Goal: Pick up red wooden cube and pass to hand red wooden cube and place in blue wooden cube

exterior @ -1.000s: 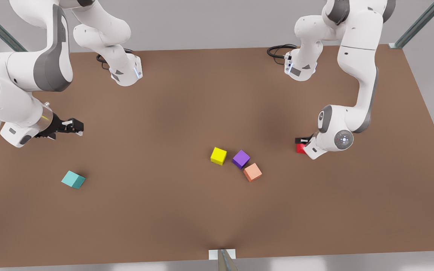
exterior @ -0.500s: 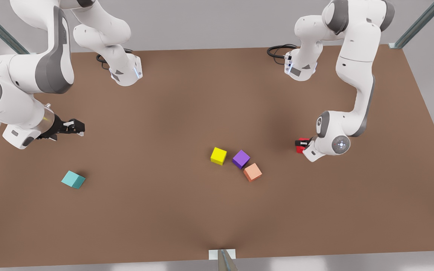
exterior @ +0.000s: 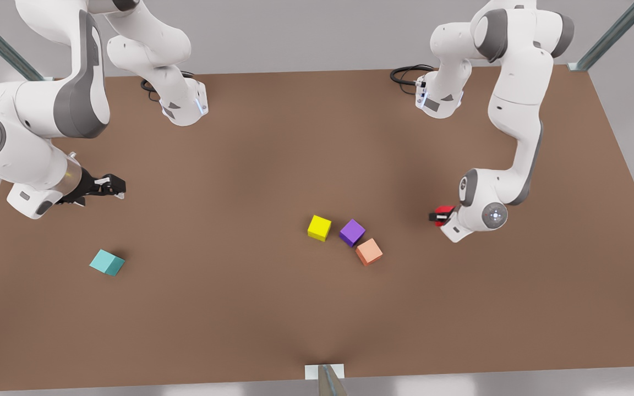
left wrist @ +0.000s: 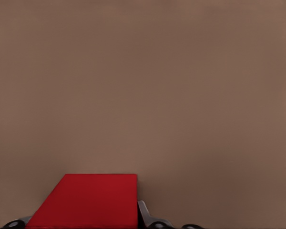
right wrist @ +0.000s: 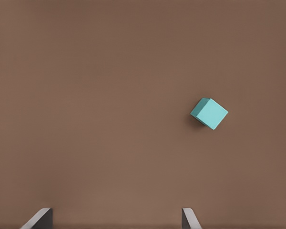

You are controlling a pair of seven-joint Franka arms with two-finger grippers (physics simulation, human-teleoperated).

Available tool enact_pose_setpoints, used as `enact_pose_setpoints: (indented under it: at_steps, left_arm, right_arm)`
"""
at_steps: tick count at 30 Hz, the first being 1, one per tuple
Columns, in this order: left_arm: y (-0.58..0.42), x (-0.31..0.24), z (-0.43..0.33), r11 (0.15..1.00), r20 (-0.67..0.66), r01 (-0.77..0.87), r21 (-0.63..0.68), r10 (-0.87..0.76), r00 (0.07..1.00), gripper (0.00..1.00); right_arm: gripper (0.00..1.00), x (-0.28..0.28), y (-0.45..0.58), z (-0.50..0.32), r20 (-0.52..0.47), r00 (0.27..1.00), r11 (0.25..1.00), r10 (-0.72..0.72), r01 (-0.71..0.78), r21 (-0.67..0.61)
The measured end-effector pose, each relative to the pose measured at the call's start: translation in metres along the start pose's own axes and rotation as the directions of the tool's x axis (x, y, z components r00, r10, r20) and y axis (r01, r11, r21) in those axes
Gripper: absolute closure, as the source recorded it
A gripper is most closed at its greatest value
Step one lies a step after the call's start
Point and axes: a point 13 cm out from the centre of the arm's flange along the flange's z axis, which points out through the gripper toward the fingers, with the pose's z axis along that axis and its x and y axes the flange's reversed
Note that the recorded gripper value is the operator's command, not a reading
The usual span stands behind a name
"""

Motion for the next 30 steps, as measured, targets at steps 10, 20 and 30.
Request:
enact_pose_setpoints:
  at_steps: [10,20,30]
  left_arm:
    - [-0.31,-0.042,-0.187,0.694,-0.163,0.016,0.72,0.145,0.976,0.33]
    - [-0.443,-0.075,-0.212,0.218,-0.191,0.14,0.966,0.234,0.953,0.39]
    - [-0.469,-0.096,-0.206,0.182,-0.095,0.069,0.981,0.136,0.986,0.36]
  right_arm:
    - [0.0,-0.073,0.057,0.092,-0.079,0.995,0.962,-0.065,0.042,-0.268]
    - [0.0,-0.152,0.259,0.183,0.282,0.92,0.344,-0.271,0.366,-0.865]
    - [0.01,-0.186,0.335,0.181,0.822,0.552,0.212,-0.14,0.828,-0.52]
